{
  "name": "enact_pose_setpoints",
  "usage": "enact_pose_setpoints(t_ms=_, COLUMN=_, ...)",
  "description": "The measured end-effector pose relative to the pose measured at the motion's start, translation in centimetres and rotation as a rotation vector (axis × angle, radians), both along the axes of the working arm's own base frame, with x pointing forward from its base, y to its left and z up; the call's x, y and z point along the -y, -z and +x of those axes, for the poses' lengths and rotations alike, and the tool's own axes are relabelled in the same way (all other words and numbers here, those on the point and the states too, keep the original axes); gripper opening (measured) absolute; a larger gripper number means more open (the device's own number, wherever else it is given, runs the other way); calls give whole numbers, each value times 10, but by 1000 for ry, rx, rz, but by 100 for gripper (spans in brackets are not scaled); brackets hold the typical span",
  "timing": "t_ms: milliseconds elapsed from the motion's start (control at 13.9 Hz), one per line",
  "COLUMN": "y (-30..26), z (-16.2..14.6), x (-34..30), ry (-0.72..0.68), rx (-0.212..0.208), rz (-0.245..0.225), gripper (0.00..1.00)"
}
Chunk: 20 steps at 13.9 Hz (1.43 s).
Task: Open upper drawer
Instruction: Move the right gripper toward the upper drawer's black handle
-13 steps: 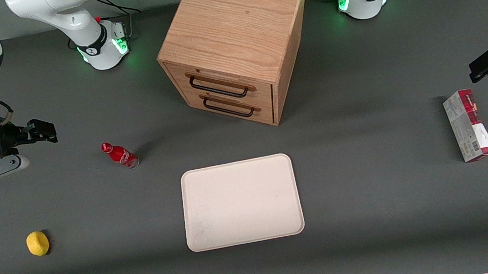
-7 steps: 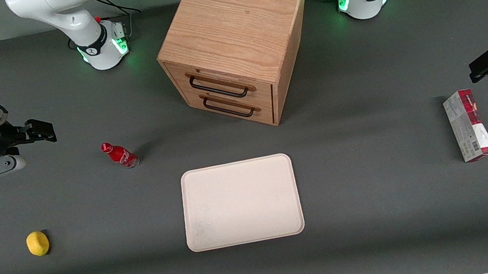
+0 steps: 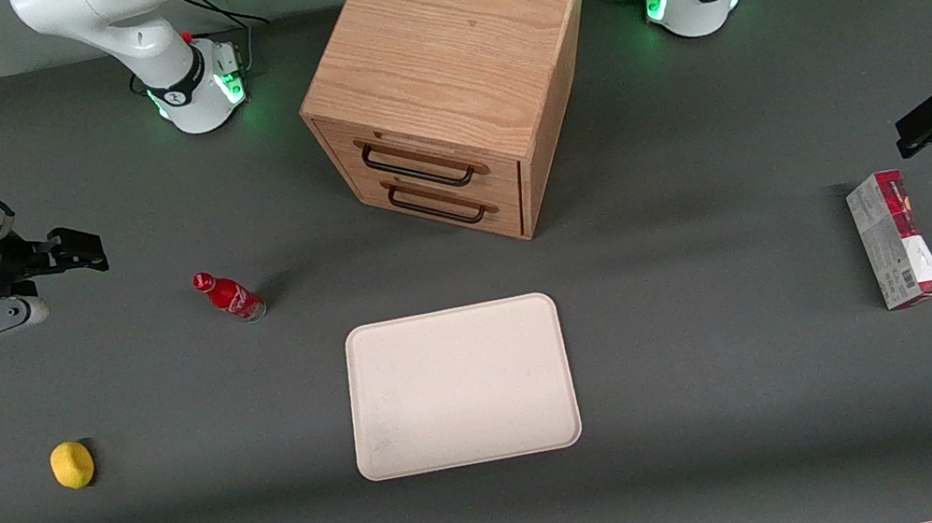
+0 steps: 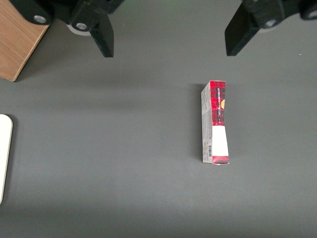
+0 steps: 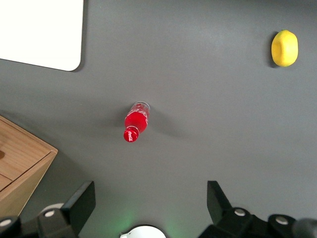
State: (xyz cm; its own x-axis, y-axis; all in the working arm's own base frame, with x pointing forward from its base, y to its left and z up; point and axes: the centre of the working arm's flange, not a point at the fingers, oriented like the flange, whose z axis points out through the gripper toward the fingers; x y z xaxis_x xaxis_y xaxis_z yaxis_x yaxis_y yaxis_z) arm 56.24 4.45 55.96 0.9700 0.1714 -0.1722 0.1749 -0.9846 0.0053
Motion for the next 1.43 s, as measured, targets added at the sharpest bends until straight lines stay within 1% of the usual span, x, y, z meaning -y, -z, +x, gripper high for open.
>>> enact_pose_setpoints(t_ms=359, y=13, z=9, x=-24, ry=-36, rx=-19, rz=19, gripper=100)
enact_pose_setpoints(t_ms=717, y=9, z=6, x=-60, ry=-97, rx=-13, rz=23, gripper=100)
enact_pose_setpoints(t_ms=789, y=9, z=4, x=-67, ry=-107, rx=-14, rz=30, gripper=100)
enact_pose_setpoints(t_ms=861, y=9, z=3, x=-75, ry=-114, rx=-18, rz=54, gripper=100)
enact_pose_setpoints(t_ms=1004, y=10, z=0, x=-89, ry=-114, rx=-31, rz=124, gripper=100)
enact_pose_setpoints(t_ms=1148, y=14, z=0, x=-98, ry=-107, rx=-52, rz=192, gripper=100)
enact_pose_setpoints(t_ms=1220, y=19, z=1, x=-102, ry=-104, rx=-65, rz=218, gripper=100)
enact_pose_setpoints(t_ms=1291, y=25, z=2, x=-107, ry=-106, rx=-79, rz=235, gripper=100)
enact_pose_setpoints(t_ms=1435, y=37, z=2, x=-132, ry=-140, rx=-104, rz=243, gripper=100)
